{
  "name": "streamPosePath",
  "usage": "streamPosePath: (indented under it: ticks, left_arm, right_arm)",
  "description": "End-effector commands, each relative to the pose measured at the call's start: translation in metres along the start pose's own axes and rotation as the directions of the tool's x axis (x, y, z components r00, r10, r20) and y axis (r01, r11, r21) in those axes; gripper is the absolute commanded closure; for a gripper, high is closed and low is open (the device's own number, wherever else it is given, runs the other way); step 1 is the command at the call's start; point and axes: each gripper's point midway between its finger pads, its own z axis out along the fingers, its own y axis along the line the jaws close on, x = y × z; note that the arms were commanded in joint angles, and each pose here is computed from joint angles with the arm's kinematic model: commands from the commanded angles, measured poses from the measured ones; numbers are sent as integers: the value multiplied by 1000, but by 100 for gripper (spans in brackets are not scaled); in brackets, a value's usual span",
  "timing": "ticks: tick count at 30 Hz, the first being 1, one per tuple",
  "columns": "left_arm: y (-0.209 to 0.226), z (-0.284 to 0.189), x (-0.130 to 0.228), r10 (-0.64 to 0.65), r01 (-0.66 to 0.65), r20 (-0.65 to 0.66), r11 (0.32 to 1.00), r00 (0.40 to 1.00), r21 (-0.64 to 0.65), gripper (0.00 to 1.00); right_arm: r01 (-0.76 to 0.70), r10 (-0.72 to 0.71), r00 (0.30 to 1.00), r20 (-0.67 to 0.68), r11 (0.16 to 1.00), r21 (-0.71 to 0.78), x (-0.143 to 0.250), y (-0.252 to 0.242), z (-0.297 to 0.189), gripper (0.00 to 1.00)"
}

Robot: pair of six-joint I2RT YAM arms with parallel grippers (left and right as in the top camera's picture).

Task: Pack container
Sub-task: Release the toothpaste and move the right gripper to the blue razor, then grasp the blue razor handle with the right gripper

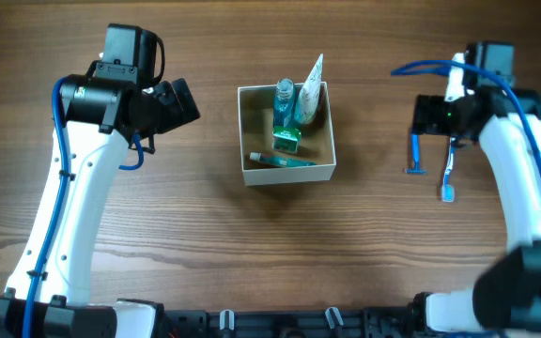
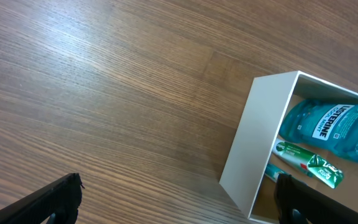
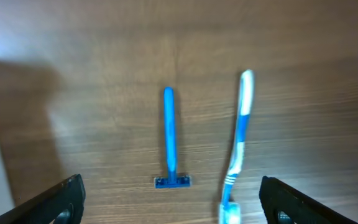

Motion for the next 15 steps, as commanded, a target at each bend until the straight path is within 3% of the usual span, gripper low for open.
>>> streamPosePath:
  ticks: [1,9,15]
  left_arm:
    - [-2,-5,-2,-7,7,10,1000,1000,22,0]
    - [-2,-5,-2,-7,7,10,1000,1000,22,0]
    - [-2,-5,-2,-7,7,10,1000,1000,22,0]
  right_arm:
    - [94,-100,987,-128,994,-53,16,9,48,13]
    - [134,-156,952,-265,986,-98,41,16,114,12]
    - [134,-159,946,-283,985,-105,46,18,132,12]
